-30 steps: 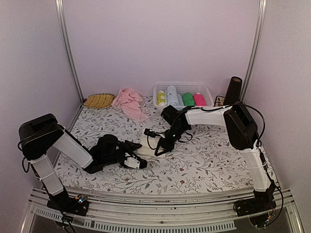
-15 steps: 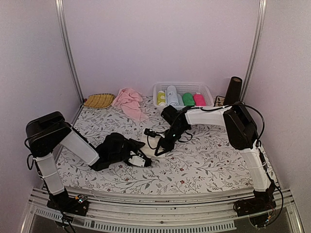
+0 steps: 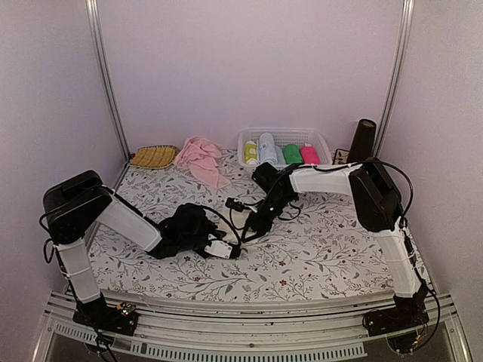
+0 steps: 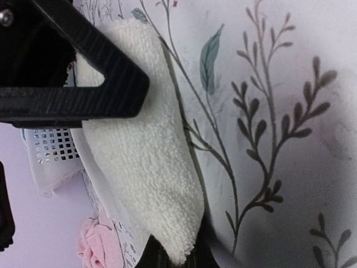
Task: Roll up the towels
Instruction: Roll the towel at the center of the board.
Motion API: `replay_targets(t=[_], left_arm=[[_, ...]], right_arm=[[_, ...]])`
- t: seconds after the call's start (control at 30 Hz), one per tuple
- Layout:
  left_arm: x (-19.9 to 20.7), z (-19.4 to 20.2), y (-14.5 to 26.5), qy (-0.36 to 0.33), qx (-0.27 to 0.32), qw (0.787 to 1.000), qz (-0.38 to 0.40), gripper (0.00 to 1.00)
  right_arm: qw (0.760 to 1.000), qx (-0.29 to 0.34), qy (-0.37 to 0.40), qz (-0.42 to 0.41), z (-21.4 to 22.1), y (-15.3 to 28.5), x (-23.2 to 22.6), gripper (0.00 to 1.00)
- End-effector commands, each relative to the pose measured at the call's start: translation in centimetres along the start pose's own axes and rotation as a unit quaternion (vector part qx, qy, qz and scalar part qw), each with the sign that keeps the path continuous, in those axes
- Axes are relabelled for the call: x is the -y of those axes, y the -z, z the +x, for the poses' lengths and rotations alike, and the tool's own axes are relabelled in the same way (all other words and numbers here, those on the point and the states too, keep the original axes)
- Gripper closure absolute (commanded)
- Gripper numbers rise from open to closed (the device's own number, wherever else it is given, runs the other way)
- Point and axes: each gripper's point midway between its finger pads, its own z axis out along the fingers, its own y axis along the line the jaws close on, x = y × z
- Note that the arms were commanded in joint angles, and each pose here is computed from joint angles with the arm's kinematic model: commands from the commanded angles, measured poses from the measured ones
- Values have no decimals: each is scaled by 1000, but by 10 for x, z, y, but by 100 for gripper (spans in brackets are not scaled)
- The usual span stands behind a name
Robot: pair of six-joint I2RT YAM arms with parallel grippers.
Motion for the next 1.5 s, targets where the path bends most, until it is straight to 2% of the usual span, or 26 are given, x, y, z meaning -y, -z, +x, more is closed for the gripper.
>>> replay_targets(t=[0.0,0.13,0.33,0.43,0.53,0.67,0.8,0.97,1.2,1.47], left_arm=[[48,-6,5,49,4,989,138,100],[48,-14,9,89,15,978,189,100],[37,-26,14,169,48,949,263,100],[35,-26,14,209,55,929,301,100],[26,-26,13,245,62,911,324,100],[26,-24,6,297,63,877,371,100],[23,-25,6,328,66,849,408,100],[28,-23,5,347,65,828,436,100],[36,-24,11,358,75,810,458,100],[41,-23,14,367,84,800,467,100]], right_arm=[[997,19,7,72,-9,40,7,55],[990,49,33,129,-18,76,-2,43],[968,84,64,230,-9,115,-5,34],[949,114,118,270,-5,124,-17,31],[922,114,205,308,1,113,-38,30],[885,106,293,347,8,93,-55,29],[860,110,329,373,9,77,-59,30],[824,59,365,430,14,50,-41,30],[808,48,375,451,6,36,-23,30],[794,24,387,468,3,27,-8,31]])
